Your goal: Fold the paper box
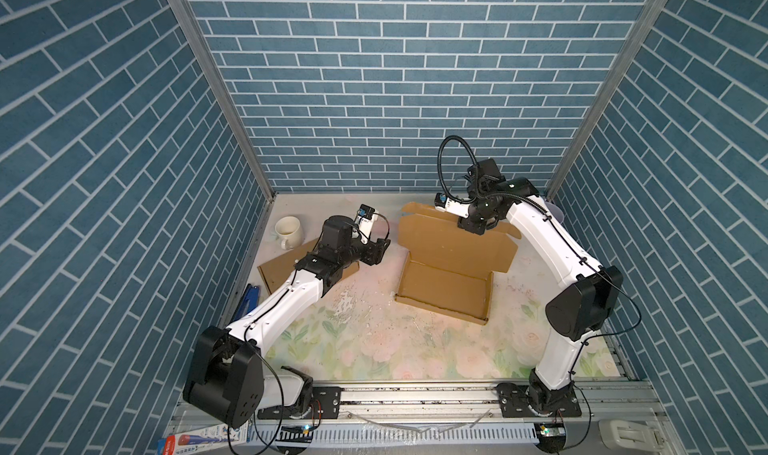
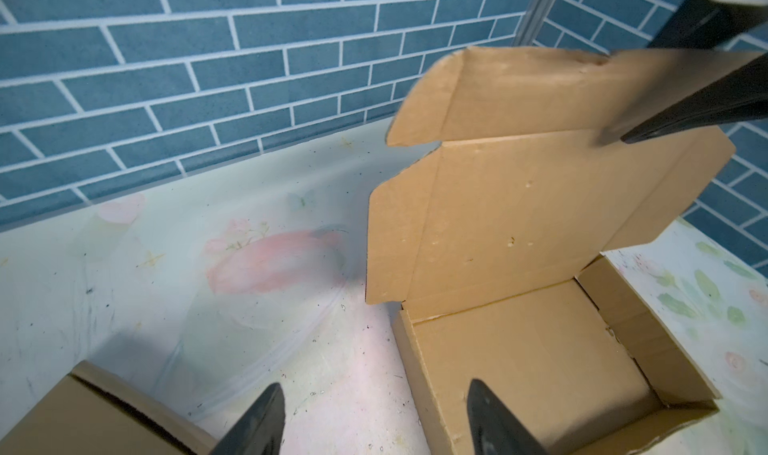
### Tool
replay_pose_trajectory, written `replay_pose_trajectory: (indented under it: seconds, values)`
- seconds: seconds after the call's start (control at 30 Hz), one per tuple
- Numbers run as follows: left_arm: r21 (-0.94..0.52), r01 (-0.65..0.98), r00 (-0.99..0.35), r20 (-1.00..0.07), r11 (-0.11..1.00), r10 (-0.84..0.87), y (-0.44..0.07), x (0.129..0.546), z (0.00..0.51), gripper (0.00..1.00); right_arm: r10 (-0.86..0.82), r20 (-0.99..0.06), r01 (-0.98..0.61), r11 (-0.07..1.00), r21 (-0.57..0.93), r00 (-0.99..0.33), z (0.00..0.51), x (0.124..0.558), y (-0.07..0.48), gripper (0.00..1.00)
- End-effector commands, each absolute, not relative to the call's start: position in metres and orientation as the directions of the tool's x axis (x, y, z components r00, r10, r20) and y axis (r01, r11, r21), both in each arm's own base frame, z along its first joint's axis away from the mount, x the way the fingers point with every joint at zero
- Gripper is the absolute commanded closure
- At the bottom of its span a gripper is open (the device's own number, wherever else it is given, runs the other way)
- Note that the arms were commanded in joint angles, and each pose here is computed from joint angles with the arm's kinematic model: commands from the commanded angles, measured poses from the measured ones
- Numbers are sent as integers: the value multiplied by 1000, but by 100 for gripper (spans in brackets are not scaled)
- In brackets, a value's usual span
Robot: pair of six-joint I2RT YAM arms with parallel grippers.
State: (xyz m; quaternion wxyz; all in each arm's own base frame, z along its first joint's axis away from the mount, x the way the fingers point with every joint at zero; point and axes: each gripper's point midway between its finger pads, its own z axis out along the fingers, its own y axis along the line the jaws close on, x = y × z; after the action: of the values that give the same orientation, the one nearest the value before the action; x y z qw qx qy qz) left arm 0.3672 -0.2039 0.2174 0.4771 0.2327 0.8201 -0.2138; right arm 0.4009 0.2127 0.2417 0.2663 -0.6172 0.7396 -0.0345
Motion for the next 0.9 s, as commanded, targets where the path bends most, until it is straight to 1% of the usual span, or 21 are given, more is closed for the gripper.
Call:
replay_pose_trajectory:
  seconds: [0.0,0.07,0.13,0.2,0.27,0.43,0.5,0.6,0.7,0.77,0.87]
  values:
    - [-89,655,-402,-882,751,245,-209,360,216,28,-913,-400,-880,251,-402,-77,260,399,212,54]
    - [-84,661,-403,-878,745,258,-209,360,212,28,-901,-421,-869,288,-403,-104,267,401,209,51]
    - [-95,669,-405,-878,737,255,-208,361,210,27,-865,-484,-866,336,-371,-128,278,398,210,48]
    - [-115,684,-408,-879,720,248,-208,362,208,26,-816,-556,-858,393,-330,-159,293,394,208,43]
    - [-111,710,-393,-882,696,259,-212,363,206,25,-771,-612,-855,428,-293,-176,302,390,208,38]
    - [-99,751,-360,-891,653,278,-226,379,202,23,-706,-677,-833,490,-256,-208,317,387,200,35]
    - [-96,762,-355,-889,641,288,-232,391,200,22,-657,-718,-810,538,-234,-230,333,385,194,35]
    - [-101,784,-351,-886,612,303,-243,409,201,22,-512,-809,-741,655,-150,-289,360,381,167,35]
    - [-110,796,-348,-887,596,302,-249,428,201,22,-356,-862,-626,777,-59,-361,368,377,125,35]
    - [-129,801,-359,-885,585,296,-251,440,200,22,-239,-871,-551,834,43,-429,358,372,98,35]
    - [-162,815,-384,-871,557,308,-257,455,191,22,-88,-859,-462,868,183,-505,321,365,69,35]
